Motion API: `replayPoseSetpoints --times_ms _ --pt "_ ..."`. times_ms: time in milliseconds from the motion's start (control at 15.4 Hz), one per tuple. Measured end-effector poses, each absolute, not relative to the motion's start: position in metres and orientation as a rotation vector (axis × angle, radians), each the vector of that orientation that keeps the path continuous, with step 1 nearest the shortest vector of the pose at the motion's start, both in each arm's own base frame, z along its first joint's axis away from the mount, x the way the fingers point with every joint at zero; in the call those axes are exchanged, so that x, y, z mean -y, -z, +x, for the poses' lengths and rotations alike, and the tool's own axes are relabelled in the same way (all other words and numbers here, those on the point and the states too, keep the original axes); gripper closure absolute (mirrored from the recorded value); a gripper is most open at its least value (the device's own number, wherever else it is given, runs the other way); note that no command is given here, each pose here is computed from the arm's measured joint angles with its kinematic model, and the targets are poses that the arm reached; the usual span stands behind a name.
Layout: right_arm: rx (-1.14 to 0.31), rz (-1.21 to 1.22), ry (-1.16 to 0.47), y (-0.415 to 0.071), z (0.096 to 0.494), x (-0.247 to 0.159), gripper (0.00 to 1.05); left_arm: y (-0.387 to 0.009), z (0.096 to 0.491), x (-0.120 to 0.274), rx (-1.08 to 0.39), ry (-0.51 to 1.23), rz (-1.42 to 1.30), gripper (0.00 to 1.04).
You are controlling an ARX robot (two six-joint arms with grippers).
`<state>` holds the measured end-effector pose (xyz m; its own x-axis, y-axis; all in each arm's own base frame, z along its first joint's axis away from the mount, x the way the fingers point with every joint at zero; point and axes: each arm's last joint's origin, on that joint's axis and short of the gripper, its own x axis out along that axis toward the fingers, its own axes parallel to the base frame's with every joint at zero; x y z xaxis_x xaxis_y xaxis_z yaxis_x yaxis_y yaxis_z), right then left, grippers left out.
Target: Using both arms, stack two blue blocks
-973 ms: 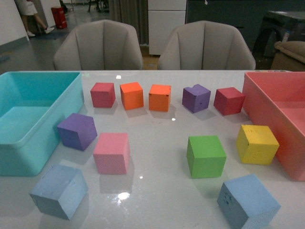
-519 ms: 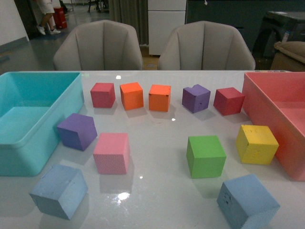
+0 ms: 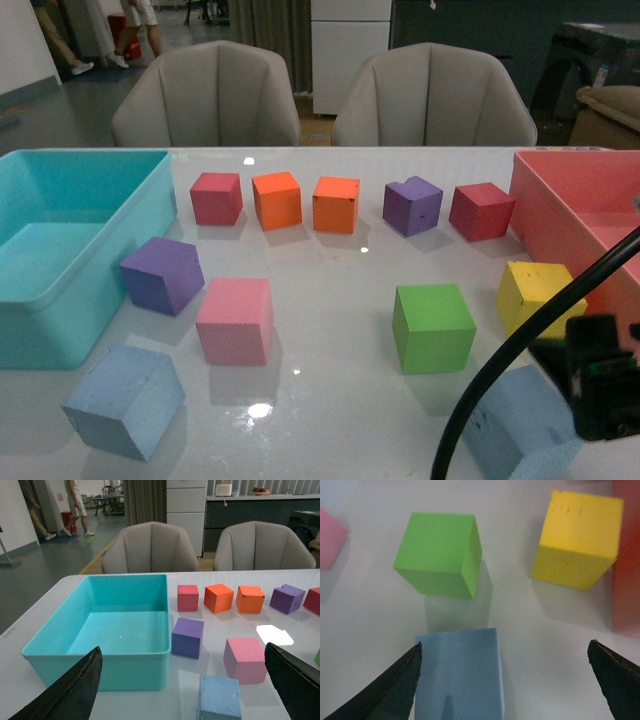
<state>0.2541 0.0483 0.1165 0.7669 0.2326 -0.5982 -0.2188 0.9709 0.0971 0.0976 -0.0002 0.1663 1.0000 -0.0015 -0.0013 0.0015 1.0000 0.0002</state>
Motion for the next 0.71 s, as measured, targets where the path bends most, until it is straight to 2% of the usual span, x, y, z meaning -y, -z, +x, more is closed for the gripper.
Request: replayPoseSetpoints --times_ms 130,713 --pt "-0.713 0.004 -0.261 -0.101 0.255 -0.058 0.06 -0.166 0.098 0.000 -0.001 0.002 0.000 0.07" --pt "-0.819 0.042 -0.293 -0.074 0.269 -0.081 0.06 -0.166 0.098 0.000 -0.001 0.002 0.000 0.07"
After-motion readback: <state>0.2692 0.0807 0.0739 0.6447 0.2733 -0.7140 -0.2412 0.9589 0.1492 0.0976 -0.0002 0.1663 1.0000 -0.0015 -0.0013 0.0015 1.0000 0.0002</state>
